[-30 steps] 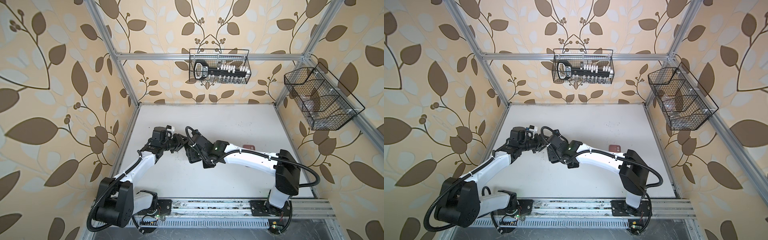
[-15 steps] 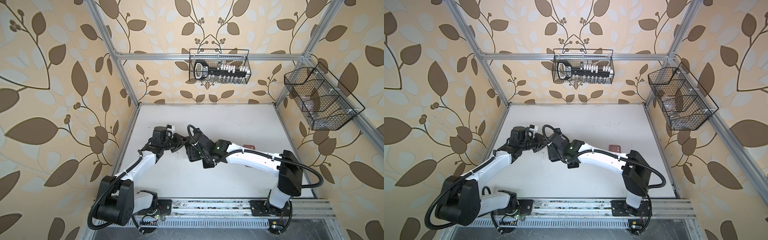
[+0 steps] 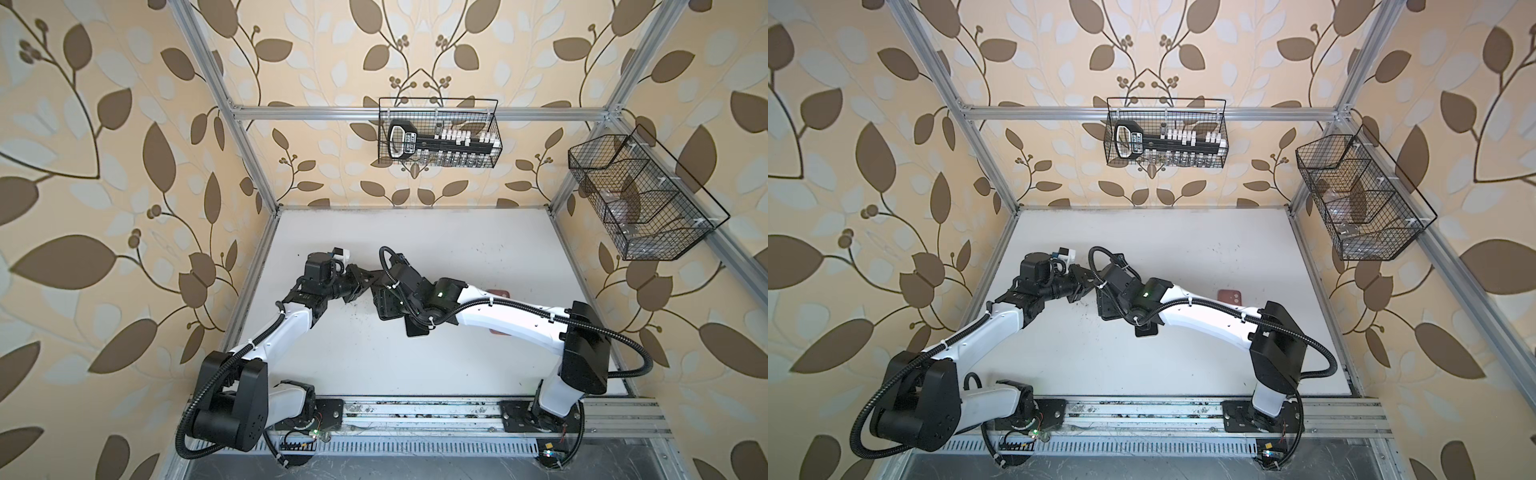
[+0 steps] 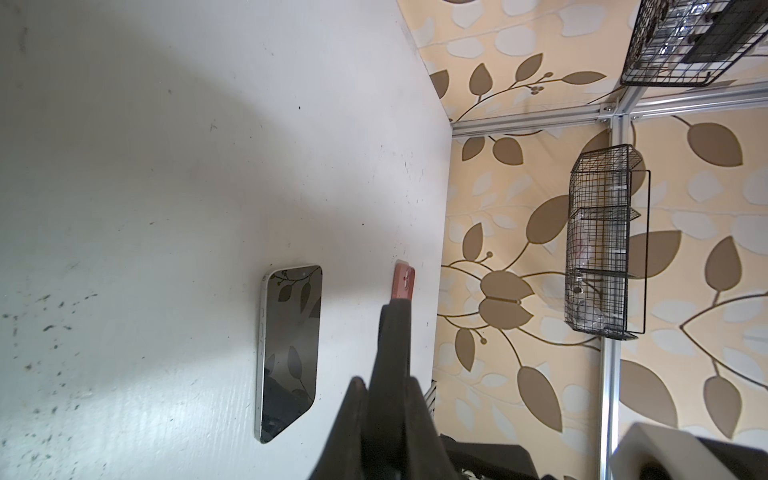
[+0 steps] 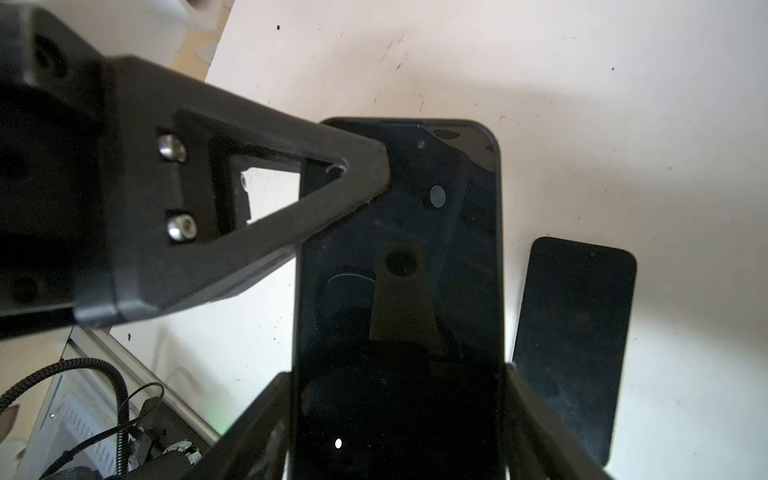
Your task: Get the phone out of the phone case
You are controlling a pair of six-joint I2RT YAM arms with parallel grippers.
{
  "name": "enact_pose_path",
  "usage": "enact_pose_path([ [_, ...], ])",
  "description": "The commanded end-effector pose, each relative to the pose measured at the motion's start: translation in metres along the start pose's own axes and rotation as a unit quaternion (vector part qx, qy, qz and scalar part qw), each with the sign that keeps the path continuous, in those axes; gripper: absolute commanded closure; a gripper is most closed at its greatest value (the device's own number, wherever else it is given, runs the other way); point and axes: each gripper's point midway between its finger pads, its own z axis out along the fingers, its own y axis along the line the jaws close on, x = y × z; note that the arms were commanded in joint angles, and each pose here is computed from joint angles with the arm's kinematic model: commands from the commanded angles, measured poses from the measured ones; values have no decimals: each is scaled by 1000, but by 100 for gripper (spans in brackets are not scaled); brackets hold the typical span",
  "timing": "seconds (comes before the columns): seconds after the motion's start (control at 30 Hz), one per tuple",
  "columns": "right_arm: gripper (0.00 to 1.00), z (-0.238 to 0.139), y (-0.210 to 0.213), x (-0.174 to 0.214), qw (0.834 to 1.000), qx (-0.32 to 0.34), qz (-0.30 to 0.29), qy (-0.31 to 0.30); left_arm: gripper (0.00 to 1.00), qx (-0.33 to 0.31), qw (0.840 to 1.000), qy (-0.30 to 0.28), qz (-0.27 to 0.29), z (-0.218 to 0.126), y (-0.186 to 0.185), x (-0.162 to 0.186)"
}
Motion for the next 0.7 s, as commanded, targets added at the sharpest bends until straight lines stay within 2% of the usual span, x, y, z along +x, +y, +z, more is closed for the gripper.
enact_pose_path([
  [0.0, 29, -11, 21, -4, 999, -40, -21, -15, 100, 34, 999, 6, 3, 2, -21, 3],
  [0.2, 17, -13, 20, -5, 999, -41, -21, -19, 100, 42, 999, 3, 3, 2, -25, 1],
  [0.37, 13, -17, 19, -7, 999, -45, -21, -22, 100, 45, 999, 2, 5, 2, -29, 0],
  [0.67, 6, -62, 0, -24, 995, -71, -20, -73, 100, 64, 998, 2, 24, 1, -44, -5],
])
